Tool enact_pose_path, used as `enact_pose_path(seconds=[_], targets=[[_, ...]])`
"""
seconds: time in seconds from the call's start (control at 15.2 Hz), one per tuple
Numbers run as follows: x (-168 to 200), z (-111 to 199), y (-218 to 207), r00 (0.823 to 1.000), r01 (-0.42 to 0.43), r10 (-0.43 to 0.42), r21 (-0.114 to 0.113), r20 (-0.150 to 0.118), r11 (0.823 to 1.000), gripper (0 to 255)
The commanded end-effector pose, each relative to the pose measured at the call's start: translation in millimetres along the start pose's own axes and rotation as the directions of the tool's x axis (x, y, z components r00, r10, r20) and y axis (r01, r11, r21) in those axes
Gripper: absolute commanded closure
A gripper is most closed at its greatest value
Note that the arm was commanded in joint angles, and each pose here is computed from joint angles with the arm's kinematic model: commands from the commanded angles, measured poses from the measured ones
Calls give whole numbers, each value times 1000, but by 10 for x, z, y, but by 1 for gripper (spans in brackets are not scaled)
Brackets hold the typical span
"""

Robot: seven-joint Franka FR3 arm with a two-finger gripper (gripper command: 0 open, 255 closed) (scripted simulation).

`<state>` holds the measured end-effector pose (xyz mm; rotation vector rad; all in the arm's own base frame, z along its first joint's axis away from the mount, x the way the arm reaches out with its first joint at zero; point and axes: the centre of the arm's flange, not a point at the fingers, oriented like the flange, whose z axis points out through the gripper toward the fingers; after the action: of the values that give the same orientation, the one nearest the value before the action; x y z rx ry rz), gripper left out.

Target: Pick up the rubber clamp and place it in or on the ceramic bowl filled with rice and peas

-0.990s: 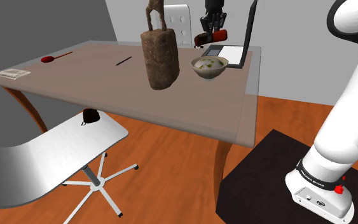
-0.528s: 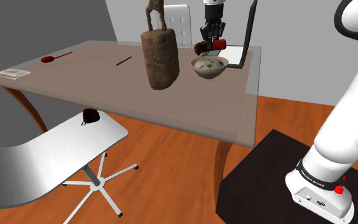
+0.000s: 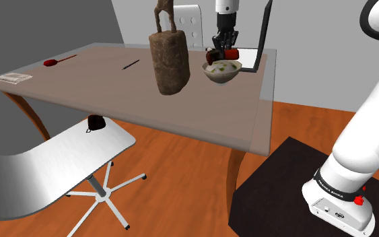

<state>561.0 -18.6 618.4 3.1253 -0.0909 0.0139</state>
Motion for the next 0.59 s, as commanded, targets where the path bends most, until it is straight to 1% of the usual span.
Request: enact_pose_path(seconds=[0.0,0.2,0.26,0.53], targets=[[-1,3,-1,1000,0,0,0,0,1000,255],[-1,3,-1,1000,0,0,0,0,1000,255],[-1,3,-1,1000,0,0,0,0,1000,0],[-1,3,-1,1000,0,0,0,0,1000,0]])
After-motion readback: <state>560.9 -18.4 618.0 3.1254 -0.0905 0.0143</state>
